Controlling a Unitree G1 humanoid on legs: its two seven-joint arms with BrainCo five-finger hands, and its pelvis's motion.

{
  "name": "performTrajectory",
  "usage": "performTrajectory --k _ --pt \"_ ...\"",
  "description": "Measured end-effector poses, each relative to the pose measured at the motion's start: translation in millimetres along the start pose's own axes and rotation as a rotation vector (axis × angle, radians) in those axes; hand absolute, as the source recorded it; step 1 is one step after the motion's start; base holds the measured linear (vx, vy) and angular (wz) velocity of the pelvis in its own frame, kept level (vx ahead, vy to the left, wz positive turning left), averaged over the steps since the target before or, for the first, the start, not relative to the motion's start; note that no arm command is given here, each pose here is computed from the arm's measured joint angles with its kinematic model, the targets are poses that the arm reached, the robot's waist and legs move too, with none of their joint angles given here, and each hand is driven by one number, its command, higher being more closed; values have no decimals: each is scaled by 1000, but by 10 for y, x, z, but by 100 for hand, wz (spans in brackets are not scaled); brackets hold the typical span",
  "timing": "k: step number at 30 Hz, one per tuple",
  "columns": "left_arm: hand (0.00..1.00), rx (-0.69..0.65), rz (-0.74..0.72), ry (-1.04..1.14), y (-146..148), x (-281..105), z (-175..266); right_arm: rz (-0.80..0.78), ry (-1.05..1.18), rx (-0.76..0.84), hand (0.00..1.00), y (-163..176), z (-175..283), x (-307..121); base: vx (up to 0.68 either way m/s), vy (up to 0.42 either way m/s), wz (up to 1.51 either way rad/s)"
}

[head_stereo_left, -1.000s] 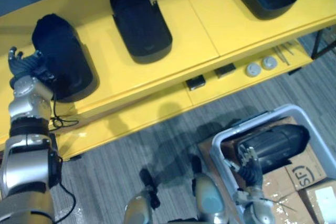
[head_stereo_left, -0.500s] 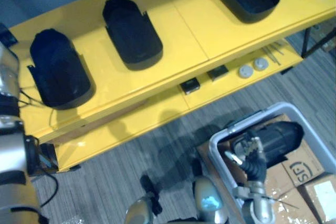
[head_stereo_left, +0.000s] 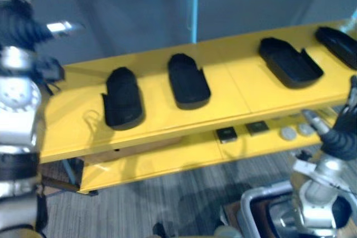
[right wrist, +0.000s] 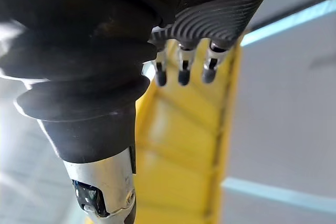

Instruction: Walk over and take plastic housings, then place them on the shelf

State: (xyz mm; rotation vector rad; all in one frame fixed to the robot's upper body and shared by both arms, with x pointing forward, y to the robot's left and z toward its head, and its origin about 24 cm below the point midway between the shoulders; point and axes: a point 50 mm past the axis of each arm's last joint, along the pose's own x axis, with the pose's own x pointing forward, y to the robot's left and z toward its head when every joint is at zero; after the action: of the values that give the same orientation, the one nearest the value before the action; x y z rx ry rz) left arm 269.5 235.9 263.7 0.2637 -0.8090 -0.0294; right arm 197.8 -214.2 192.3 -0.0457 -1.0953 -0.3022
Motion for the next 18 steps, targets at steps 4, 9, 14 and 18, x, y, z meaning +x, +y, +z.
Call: performTrajectory --k 4,9,14,18 --pt "0 -58 -35 97 -100 -219 -171 164 117 120 0 234 -132 3 -122 28 45" --pt "0 -116 80 231 -24 -720 -345 427 353 207 0 442 -411 -207 -22 12 31" --pt "0 -192 319 556 17 -1589 -758 619 530 207 0 597 -694 -459 -1 -3 28" --pt "0 -259 458 824 -151 -2327 -916 720 541 224 0 714 -765 -486 -13 15 22"
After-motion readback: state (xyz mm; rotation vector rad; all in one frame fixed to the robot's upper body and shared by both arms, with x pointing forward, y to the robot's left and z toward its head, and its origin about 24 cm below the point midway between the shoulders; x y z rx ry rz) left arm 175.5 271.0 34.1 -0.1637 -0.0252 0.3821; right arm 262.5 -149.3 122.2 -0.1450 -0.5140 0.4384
